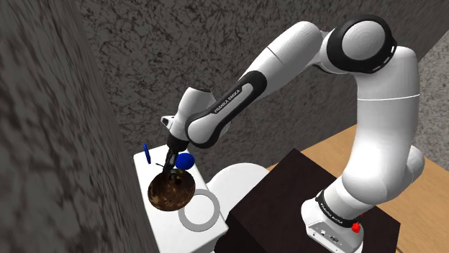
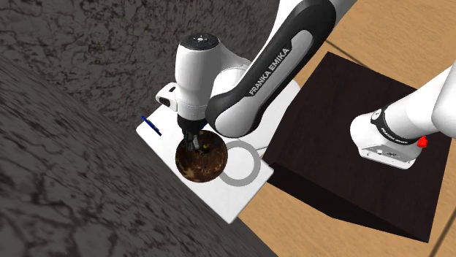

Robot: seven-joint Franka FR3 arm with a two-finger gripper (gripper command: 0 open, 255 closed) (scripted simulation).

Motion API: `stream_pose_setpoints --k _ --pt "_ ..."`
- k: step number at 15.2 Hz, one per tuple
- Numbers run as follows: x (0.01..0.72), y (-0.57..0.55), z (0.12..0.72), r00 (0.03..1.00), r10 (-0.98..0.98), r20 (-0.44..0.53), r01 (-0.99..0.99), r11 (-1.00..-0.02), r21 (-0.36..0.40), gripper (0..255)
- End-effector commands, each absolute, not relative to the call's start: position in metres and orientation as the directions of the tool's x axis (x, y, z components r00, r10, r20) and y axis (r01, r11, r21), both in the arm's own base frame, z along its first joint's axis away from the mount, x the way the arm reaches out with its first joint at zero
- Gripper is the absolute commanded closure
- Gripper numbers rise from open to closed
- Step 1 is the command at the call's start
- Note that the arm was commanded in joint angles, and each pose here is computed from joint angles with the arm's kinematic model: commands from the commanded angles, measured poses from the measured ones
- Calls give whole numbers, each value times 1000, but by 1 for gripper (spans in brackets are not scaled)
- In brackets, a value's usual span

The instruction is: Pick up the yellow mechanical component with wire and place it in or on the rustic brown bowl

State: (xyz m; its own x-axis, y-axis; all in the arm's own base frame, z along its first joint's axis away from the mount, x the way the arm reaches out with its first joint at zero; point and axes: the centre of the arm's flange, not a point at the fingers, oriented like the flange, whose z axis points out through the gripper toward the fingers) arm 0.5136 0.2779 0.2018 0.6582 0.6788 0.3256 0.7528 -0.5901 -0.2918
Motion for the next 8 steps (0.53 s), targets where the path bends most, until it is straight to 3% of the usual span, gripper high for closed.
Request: stream_pose_setpoints --k 1,8 --pt "513 278 192 659 678 326 752 -591 -292 255" --pt "513 278 155 659 678 326 752 -591 -292 255"
